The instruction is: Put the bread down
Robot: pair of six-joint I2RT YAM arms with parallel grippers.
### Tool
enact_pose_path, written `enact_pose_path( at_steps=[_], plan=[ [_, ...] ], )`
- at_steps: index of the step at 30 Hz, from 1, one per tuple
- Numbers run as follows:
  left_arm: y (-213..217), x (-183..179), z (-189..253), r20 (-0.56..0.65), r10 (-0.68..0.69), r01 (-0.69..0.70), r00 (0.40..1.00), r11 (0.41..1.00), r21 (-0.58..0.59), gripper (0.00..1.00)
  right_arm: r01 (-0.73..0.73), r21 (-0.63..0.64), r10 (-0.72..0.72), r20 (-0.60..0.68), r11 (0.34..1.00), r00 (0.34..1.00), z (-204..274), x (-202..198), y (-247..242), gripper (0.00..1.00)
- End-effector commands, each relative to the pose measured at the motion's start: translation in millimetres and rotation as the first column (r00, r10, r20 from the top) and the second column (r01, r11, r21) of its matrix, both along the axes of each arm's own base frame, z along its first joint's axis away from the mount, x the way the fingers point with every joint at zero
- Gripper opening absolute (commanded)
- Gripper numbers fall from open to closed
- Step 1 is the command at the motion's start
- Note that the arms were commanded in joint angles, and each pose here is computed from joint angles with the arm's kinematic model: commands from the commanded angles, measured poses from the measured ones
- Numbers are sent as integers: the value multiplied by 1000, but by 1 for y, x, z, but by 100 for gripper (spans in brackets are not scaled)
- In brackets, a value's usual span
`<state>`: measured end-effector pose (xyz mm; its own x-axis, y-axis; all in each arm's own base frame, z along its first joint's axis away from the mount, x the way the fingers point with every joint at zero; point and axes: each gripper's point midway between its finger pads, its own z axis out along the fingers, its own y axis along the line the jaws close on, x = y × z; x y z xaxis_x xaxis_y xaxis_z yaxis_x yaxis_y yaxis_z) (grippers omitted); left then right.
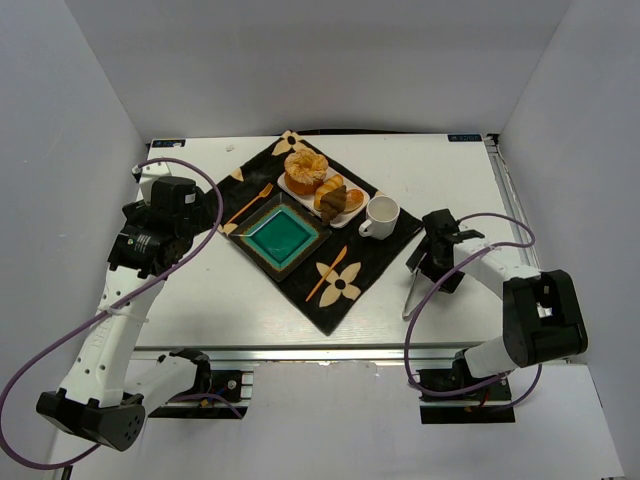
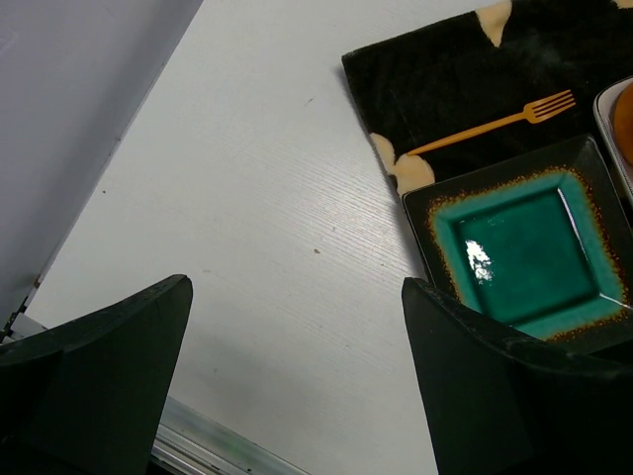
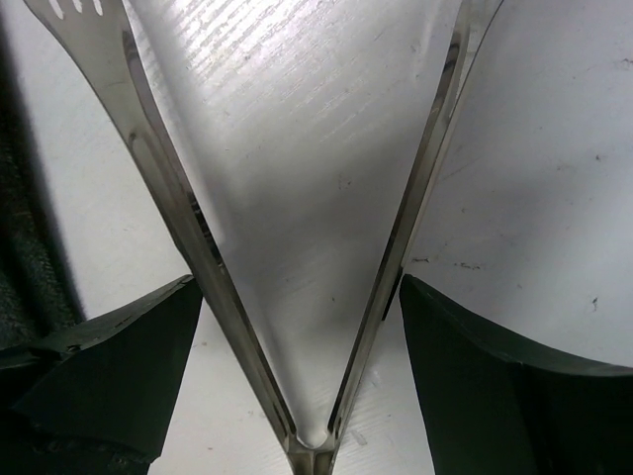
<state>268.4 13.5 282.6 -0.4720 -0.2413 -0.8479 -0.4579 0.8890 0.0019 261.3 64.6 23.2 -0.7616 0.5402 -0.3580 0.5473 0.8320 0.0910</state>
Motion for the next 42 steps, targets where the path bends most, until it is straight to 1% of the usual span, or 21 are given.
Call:
enact_pose_path(
  at_steps=[1, 9, 15, 20, 24, 30, 33, 34, 37, 38, 39, 40, 42],
  plan=[
    [0, 1, 5, 26, 0, 0, 1000, 1000, 2, 98, 9, -21, -8, 44, 1000, 999, -2, 3, 0, 87],
    [5, -4, 7, 26, 13, -13, 1000, 1000, 15, 98, -10, -58, 11, 30, 998, 999, -14, -18, 3, 87],
    [5, -6, 6, 21, 9, -9, 1000, 1000, 14, 98, 1, -46, 0, 24, 999, 1000, -21, -24, 5, 85],
    [4, -7, 5, 22, 6, -6, 1000, 1000, 11, 98, 15, -36, -14, 33, 999, 999, -19, -25, 17, 85],
    [5, -8, 8, 28, 8, -9, 1000, 1000, 5, 98, 5, -62, -5, 1, 998, 1000, -22, -31, 20, 85],
    [5, -10, 8, 31, 5, -5, 1000, 1000, 6, 98, 43, -72, -46, -29, 996, 999, -25, -39, 19, 84],
    [6, -12, 7, 27, 6, -7, 1000, 1000, 8, 98, 49, -73, -52, -38, 996, 998, -26, -42, 19, 81],
    [6, -12, 6, 28, 10, -10, 1000, 1000, 8, 98, 50, -72, -53, -43, 996, 998, -27, -44, 19, 75],
    [7, -12, 8, 31, 10, -10, 999, 1000, 10, 98, 49, -64, -52, -48, 997, 997, -28, -46, 20, 65],
    [6, -12, 9, 35, 10, -10, 999, 1000, 9, 98, 47, -61, -50, -47, 997, 998, -28, -46, 21, 57],
    [7, -12, 9, 36, 12, -13, 999, 1000, 8, 98, 47, -61, -50, -47, 997, 998, -27, -46, 21, 57],
    [6, -12, 8, 34, 9, -9, 999, 1000, 5, 98, 47, -59, -50, -46, 997, 998, -27, -47, 21, 52],
    [6, -12, 7, 32, 8, -8, 999, 1000, 5, 98, 43, -56, -45, -42, 998, 998, -26, -47, 21, 52]
  ],
)
